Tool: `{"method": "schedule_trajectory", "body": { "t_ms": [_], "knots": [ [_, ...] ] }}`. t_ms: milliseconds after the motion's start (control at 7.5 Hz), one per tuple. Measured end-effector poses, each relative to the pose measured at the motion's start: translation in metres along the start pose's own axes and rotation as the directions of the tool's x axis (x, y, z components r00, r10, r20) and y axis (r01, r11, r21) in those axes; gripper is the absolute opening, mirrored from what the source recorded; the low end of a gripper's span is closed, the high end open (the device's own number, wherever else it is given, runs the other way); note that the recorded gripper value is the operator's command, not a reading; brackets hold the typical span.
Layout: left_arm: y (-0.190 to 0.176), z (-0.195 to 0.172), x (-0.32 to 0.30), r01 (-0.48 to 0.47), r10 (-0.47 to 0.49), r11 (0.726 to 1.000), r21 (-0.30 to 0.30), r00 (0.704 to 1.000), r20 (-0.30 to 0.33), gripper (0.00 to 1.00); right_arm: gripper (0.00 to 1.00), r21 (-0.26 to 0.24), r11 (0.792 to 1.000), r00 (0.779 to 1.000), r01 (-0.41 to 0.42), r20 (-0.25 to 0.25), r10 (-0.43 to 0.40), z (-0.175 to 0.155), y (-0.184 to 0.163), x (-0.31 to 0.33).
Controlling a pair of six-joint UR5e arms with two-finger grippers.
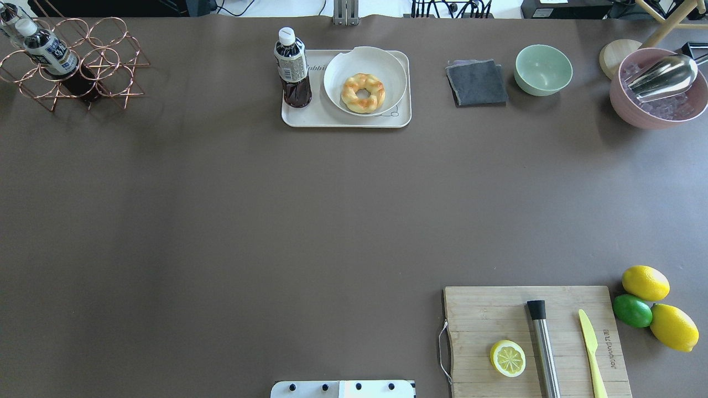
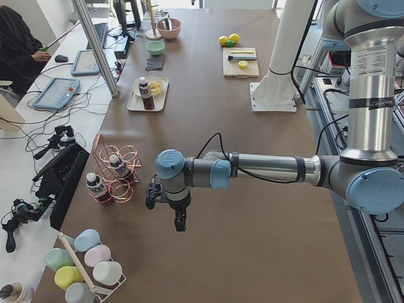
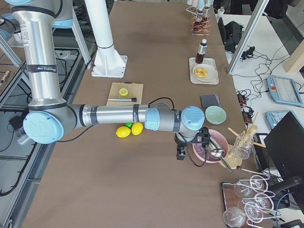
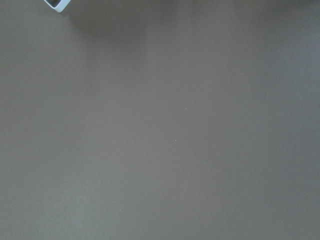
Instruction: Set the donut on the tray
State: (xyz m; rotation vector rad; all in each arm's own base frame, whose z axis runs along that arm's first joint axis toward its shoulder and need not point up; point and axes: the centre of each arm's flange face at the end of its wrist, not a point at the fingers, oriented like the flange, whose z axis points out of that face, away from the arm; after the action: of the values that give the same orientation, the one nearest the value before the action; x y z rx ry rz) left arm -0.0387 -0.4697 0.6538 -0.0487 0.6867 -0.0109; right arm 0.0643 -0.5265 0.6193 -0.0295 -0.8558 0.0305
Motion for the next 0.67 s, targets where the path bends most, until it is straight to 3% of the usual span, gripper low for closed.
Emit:
{"method": "schedule_trajectory", "body": {
  "t_ms": [667],
  "knots": [
    [0.0002, 0.0014, -0.0011, 0.003, -0.003, 1.0, -0.003, 1.0, -0.001, 0.98, 1.0, -0.003, 1.0, 1.0, 0.001, 0.0, -0.001, 0.0016, 0.0017, 0.001]
  ]
}}
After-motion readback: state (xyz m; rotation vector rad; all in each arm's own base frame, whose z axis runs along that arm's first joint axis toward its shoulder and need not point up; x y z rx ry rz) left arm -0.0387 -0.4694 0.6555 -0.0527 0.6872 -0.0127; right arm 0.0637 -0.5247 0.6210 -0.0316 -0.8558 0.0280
